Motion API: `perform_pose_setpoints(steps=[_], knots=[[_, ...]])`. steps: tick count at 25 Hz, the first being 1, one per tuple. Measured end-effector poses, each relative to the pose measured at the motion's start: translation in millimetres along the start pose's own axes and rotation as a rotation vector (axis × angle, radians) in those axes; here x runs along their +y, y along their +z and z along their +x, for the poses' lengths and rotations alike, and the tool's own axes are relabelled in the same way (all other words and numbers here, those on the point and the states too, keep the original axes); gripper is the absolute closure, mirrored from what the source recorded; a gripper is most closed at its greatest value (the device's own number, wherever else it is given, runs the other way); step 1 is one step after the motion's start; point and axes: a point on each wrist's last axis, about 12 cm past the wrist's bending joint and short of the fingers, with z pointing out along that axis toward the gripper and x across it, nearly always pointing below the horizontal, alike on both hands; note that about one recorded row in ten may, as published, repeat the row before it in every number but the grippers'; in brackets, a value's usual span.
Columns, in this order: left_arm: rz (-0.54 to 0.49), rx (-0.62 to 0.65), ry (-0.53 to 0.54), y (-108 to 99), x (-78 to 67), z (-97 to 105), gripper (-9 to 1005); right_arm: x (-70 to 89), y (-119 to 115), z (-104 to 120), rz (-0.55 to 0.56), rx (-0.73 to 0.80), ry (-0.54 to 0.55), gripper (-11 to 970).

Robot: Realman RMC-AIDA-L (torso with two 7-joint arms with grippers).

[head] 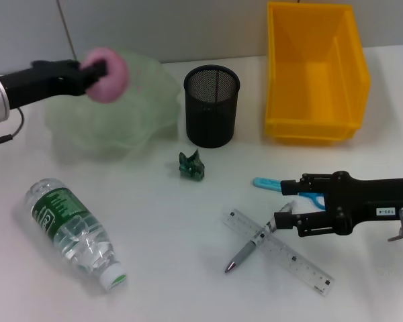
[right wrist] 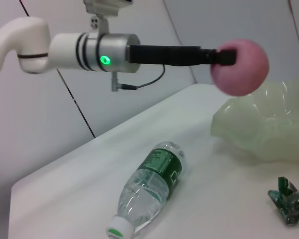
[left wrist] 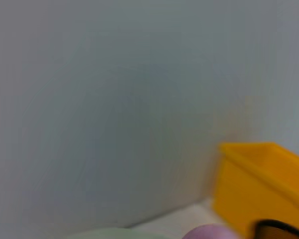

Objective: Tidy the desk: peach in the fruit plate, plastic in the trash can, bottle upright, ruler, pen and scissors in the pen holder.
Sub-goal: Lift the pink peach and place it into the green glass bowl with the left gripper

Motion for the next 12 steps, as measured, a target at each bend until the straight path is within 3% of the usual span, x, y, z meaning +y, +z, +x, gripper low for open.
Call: perform_pose_setpoints(steps=[7,12], knots=[[-0.192,0.007,-0.023,14,16.1,17,831,0.3,1,1,-0.001,0.003,-0.001,145],[-0.215,0.036,0.026,22,12.9,21,819,0.2,1,1,-0.001,0.004,-0.002,145]])
